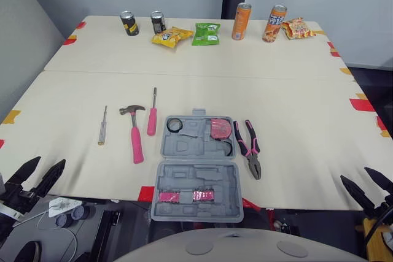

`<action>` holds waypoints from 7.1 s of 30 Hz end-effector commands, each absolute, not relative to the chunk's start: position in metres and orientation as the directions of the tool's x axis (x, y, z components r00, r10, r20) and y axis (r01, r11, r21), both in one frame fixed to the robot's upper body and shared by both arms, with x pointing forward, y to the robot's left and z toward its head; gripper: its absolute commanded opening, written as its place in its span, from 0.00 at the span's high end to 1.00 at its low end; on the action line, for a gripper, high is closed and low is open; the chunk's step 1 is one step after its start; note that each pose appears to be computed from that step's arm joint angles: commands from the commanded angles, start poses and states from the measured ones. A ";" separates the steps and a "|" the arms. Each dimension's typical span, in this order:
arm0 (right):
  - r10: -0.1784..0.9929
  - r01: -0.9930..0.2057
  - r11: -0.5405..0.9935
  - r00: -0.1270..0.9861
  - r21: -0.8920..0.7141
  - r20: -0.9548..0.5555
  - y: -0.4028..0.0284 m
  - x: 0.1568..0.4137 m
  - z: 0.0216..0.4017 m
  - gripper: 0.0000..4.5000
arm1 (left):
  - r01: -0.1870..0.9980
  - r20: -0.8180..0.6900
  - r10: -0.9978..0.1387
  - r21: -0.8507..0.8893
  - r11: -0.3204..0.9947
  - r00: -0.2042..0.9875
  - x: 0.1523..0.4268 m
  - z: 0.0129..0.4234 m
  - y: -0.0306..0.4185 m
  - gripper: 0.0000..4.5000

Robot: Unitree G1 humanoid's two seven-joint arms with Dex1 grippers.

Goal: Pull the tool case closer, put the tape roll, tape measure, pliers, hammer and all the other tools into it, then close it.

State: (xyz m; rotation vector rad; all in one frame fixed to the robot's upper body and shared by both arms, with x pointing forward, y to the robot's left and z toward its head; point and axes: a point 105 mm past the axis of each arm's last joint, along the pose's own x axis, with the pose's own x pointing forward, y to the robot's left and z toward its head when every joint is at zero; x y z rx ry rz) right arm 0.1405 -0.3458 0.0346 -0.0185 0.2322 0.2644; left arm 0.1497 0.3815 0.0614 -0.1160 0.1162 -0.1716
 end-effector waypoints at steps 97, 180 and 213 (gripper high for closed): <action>0.412 -0.421 0.907 0.895 -0.018 -0.173 -0.150 0.193 0.013 0.28 | 0.979 -0.187 -0.976 0.148 -0.137 -0.108 0.162 0.184 0.194 0.00; 0.723 -0.952 -0.126 0.104 -0.278 -0.683 -0.009 0.262 0.087 0.78 | 0.964 -0.313 -0.913 0.139 0.227 0.261 0.177 0.160 0.269 0.00; 0.906 -0.964 -0.077 0.040 -0.256 -0.422 0.015 0.265 0.114 0.13 | 0.965 -0.311 -0.914 0.133 0.228 0.259 0.176 0.159 0.267 0.00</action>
